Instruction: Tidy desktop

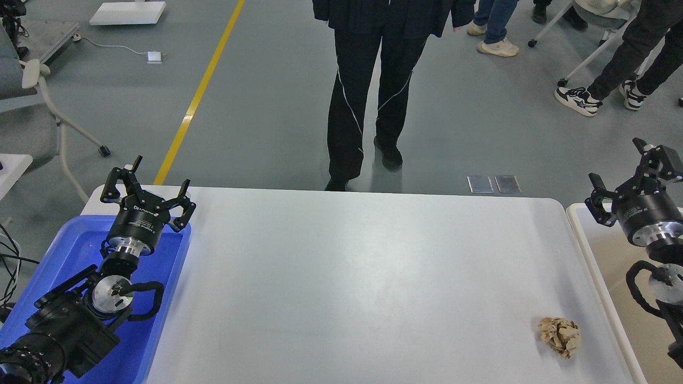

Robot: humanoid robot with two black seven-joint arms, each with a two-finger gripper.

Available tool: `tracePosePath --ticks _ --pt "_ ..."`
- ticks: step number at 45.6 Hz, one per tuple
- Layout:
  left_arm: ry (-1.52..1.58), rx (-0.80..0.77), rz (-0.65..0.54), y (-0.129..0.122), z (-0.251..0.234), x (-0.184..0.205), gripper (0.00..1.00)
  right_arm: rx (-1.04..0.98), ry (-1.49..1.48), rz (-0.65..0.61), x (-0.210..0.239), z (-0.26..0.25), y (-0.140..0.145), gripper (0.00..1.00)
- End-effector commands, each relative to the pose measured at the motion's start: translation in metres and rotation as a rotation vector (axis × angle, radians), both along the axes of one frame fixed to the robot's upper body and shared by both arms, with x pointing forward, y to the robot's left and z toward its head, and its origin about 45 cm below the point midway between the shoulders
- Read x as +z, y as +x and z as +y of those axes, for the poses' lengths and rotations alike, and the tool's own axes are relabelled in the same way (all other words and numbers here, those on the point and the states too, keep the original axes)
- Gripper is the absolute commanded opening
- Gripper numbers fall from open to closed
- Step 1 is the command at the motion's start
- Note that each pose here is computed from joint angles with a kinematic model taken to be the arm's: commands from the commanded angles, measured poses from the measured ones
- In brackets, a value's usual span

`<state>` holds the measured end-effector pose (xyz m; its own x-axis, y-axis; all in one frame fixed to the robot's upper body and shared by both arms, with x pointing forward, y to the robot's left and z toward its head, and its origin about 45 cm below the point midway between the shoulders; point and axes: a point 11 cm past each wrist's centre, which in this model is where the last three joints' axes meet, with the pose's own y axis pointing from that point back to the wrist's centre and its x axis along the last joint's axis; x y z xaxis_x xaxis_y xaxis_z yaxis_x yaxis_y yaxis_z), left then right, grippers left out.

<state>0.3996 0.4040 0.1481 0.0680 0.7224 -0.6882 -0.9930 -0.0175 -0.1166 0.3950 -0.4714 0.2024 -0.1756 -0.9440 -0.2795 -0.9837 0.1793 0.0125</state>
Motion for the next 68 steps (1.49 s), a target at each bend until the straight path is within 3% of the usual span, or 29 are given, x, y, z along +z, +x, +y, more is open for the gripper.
tracePosePath --ticks 1,68 --pt "-0.001 -0.001 -0.001 0.0 0.0 0.0 1.0 -0.007 -0.011 0.006 0.0 -0.006 -0.004 1.0" --pt "0.0 0.0 0.0 0.0 0.0 0.0 1.0 -0.07 -0.132 0.001 0.033 -0.058 -0.019 1.0"
